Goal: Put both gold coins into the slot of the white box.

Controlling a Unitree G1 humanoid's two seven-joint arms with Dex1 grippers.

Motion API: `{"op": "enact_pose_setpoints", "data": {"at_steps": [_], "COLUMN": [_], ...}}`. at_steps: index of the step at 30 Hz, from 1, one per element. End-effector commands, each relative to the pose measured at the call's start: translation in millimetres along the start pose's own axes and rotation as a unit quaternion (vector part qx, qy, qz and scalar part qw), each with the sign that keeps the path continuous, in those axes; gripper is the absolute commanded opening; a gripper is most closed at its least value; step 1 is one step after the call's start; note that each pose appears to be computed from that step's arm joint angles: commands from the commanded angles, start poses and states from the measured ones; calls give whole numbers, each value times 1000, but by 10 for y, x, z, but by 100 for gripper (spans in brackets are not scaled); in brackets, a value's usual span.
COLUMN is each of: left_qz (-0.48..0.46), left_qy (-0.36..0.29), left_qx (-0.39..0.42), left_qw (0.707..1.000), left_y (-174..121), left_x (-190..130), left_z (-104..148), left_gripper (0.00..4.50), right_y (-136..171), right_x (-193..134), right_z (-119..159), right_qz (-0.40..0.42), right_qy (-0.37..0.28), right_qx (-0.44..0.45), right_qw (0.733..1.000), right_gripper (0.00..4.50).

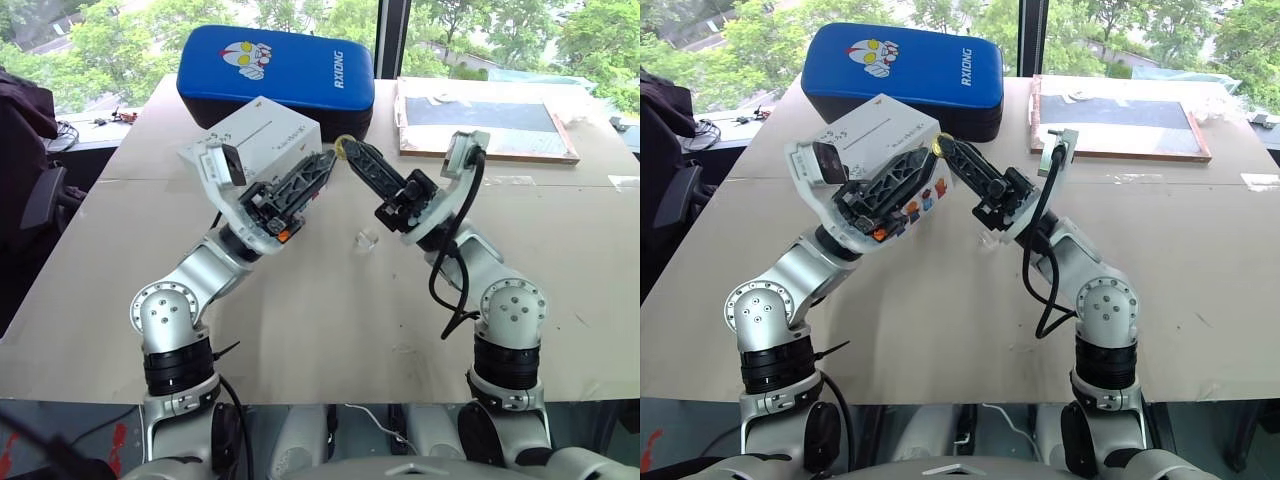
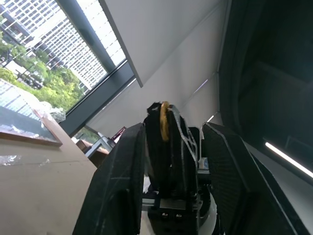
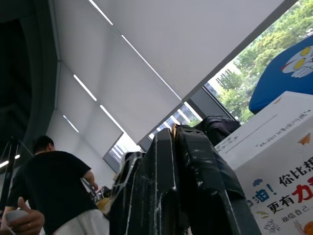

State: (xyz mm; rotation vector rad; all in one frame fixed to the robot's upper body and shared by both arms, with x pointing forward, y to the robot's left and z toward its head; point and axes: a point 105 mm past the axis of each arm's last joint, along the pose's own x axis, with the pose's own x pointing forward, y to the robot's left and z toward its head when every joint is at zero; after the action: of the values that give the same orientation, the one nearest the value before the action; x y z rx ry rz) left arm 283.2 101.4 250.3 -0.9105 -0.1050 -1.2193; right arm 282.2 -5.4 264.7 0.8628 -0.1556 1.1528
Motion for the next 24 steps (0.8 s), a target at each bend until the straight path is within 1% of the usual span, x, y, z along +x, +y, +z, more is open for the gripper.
{"op": "enact_pose_setpoints", "data": {"at_steps": [1,2,5,7,8,16,24], "left_qz": [-25,-26,-31,-35,-39,-47,-49], "left_qy": [5,6,7,-5,-12,-17,-15], "left_qx": [7,6,7,6,7,6,-2], "left_qw": [1000,1000,999,999,999,999,999], "left_y": [-105,-105,-118,-131,-144,-174,-176], "left_x": [39,39,37,37,34,10,-7], "left_z": [5,5,5,42,67,67,22], "left_gripper": [175,175,101,15,1,1,1], "right_y": [174,179,186,179,175,162,230], "right_x": [15,14,9,2,0,0,32], "right_z": [47,46,45,54,59,70,155], "right_qz": [34,35,36,34,32,28,48], "right_qy": [-11,-11,-10,-12,-14,-18,-39], "right_qx": [-7,-7,-6,-4,-4,1,40], "right_qw": [999,999,999,999,999,999,997], "right_gripper": [0,0,0,0,0,0,0]}}
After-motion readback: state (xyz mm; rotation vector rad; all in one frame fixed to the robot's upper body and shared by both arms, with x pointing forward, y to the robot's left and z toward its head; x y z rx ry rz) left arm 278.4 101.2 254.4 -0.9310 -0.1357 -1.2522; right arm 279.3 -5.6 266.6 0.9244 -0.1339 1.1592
